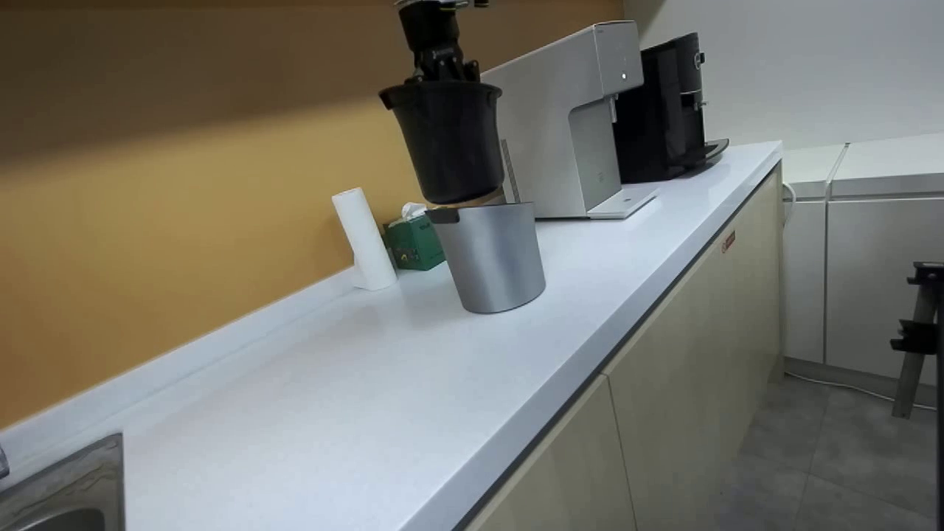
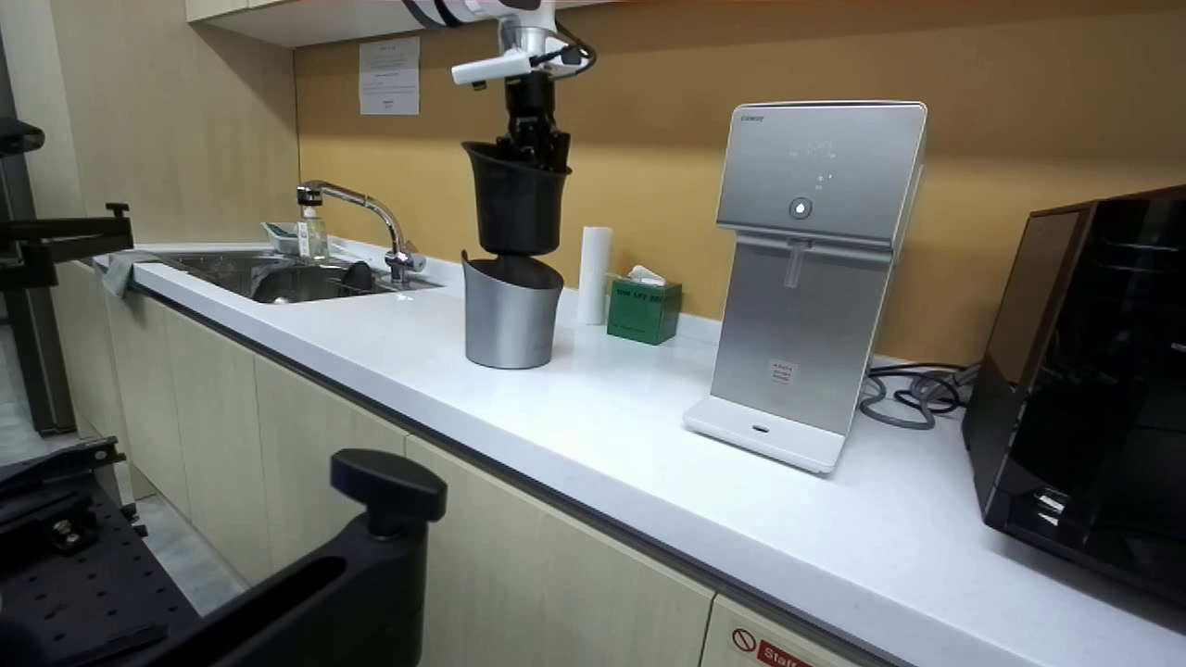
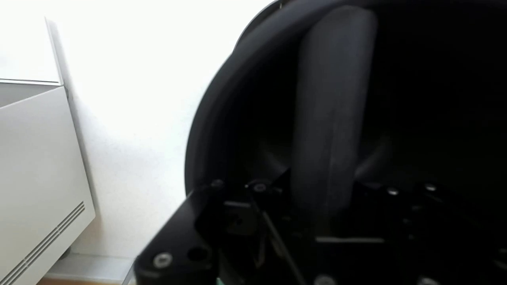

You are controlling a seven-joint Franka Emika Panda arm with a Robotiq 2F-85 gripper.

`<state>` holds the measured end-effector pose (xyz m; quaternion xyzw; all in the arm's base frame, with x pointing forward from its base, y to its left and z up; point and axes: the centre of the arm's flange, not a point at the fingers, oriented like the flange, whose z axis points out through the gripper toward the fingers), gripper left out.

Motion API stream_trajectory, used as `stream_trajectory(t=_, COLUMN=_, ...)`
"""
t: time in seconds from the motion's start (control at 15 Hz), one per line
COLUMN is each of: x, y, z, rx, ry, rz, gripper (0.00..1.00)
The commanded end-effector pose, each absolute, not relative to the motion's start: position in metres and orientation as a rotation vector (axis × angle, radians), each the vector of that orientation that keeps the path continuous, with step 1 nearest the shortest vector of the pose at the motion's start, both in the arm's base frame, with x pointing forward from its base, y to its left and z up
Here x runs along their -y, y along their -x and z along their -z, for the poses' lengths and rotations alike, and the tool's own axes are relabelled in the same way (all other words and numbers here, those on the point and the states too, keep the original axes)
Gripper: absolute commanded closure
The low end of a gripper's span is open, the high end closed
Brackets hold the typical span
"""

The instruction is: Put the black thing into the metal bin

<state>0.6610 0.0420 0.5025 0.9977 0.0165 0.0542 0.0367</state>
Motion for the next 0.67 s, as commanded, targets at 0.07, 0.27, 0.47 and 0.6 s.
stream_trajectory(t=0.07, x=-0.038, y=-0.648, z=-0.498, rx=0.053, ry=-3.081, rz=-0.171, gripper=0.98)
stream_trajectory(t=0.27, x=-0.037, y=-0.647, z=-0.489, rx=0.072, ry=-3.092, rz=-0.157, gripper=0.98)
stream_trajectory(t=0.47, x=-0.037, y=-0.646, z=-0.483, rx=0.081, ry=-3.101, rz=-0.147, gripper=0.98)
stream_trajectory(t=0.6, x=-0.036, y=-0.644, z=-0.479, rx=0.093, ry=-3.109, rz=-0.147, gripper=0.98)
